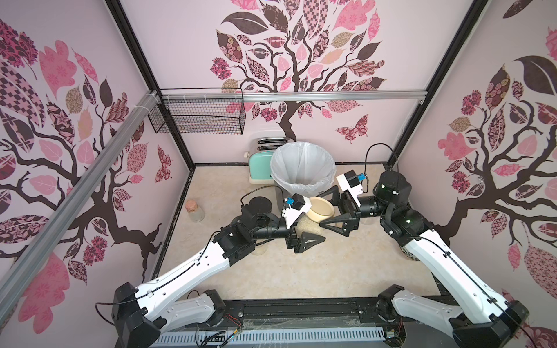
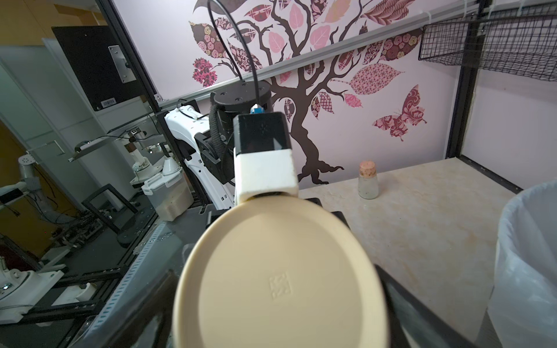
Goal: Empty moldy rice from jars
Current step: Unscrew the lid from the jar.
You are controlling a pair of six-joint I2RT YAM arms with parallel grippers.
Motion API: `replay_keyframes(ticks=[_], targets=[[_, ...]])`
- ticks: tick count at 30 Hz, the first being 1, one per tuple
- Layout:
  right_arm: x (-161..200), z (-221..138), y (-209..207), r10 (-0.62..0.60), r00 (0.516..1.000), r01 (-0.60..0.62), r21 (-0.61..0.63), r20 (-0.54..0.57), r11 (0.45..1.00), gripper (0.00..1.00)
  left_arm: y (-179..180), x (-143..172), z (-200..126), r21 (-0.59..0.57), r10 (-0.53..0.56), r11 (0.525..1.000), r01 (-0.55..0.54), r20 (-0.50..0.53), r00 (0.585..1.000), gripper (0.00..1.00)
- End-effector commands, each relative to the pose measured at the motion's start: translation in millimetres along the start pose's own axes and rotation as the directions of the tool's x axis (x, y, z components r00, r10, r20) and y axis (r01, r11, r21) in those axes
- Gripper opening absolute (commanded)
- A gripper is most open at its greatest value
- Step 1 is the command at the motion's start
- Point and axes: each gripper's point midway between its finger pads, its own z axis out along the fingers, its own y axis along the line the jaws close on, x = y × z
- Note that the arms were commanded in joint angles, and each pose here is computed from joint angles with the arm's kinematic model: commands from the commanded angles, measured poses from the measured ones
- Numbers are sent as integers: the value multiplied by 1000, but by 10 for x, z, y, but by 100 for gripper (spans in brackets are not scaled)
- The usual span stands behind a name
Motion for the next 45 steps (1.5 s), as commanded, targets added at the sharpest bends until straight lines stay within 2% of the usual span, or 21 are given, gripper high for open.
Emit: replay_keyframes(ticks=[1,6,11,15,23,30,37,41,45], targets=[[-71,-69,33,-16,1000,16,82,-6,997,100,-91,-596,-173,-22,116,993,-114,171,978,65],[-107,-198,-35,21,1000,-25,230,21,973,99,35,-492,-137,-60,115,992,-107,148,982,66],[-88,-320,-248,141,989,-149,392,50,908,100,102,-487,-78,-71,115,992,-105,149,982,65],[-109,-319,-257,215,974,-228,391,78,892,100,154,-477,-37,-83,122,990,-111,142,982,65],[-219,-321,-300,272,954,-301,417,129,857,100,216,-443,17,-93,119,990,-107,130,984,65],[-207,-210,-263,276,956,-291,432,99,854,99,265,-433,58,-101,119,989,-107,124,985,66],[3,-176,-389,305,951,-285,506,46,814,100,260,-477,79,-93,122,989,-111,129,984,66],[44,-231,-468,302,952,-273,555,42,786,99,267,-478,80,-93,117,990,-105,129,985,66],[25,-248,-479,294,955,-264,567,40,781,100,265,-469,78,-92,116,990,-105,128,985,65]])
